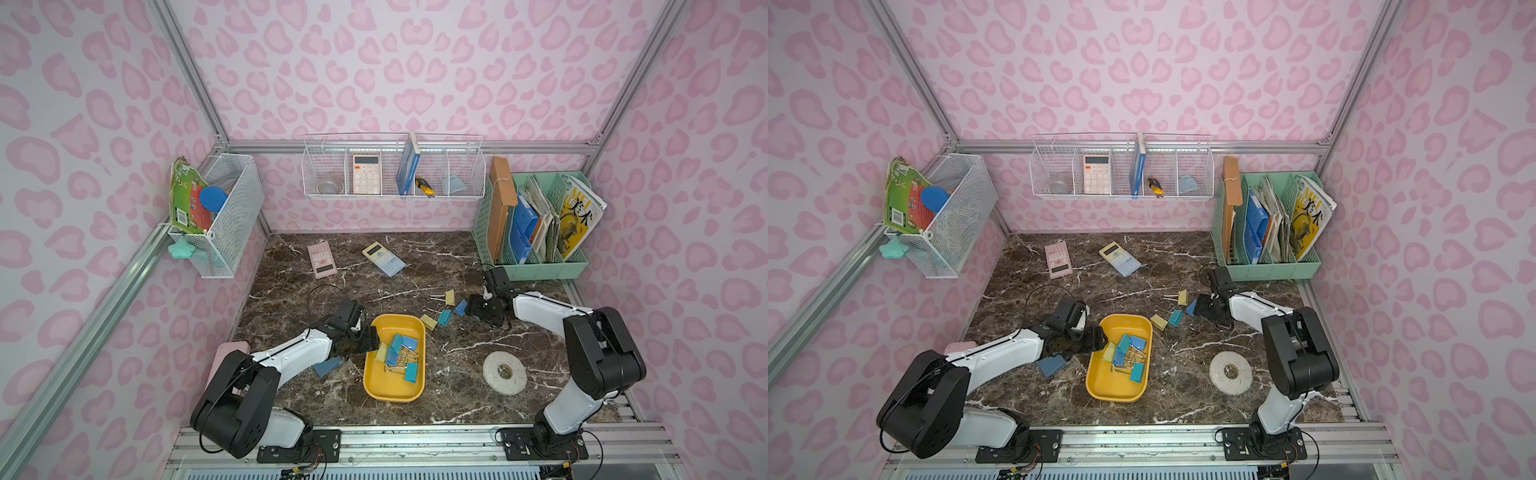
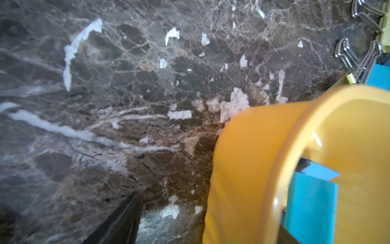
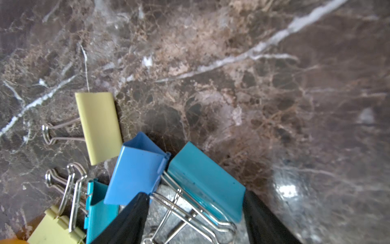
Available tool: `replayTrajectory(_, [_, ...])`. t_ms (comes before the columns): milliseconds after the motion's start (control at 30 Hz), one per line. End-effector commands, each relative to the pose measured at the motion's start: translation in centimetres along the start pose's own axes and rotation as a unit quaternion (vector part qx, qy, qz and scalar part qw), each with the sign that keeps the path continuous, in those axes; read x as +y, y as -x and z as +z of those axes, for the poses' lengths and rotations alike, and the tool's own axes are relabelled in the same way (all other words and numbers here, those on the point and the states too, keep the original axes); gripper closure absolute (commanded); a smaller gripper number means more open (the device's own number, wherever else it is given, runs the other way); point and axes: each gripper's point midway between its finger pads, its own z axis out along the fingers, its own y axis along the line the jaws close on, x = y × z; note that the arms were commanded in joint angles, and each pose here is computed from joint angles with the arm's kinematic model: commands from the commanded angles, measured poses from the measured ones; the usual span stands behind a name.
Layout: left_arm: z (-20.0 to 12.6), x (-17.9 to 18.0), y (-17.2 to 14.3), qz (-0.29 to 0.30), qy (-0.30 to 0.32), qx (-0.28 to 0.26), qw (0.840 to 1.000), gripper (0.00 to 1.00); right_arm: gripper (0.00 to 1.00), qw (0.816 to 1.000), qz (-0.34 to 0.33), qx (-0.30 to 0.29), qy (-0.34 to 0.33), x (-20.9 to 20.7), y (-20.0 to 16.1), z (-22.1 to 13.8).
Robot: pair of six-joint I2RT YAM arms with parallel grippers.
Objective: Put the binder clips in the storage box
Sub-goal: Pick up the binder clip at the center of the board.
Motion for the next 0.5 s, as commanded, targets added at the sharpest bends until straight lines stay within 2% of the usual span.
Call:
replayTrajectory(0, [0.2,1.2,-1.9,-0.009,0.023,0.038,0.999,0.22,0.26,1.000,0.006,-0.003,0.005,0.0,0.8,0.4])
replayTrajectory(267, [0.3,1.3,-2.0,-0.009,0.025,0.040,0.999,0.22,0.26,1.000,-0.012,0.000,-0.010,0.3,3.5,1.2])
replayTrajectory(467, [0.1,1.3,-2.0,-0.010,0.024,0.039,0.999,0.22,0.26,0.999,0.001,-0.003,-0.040,-1.2,3.0,0.2])
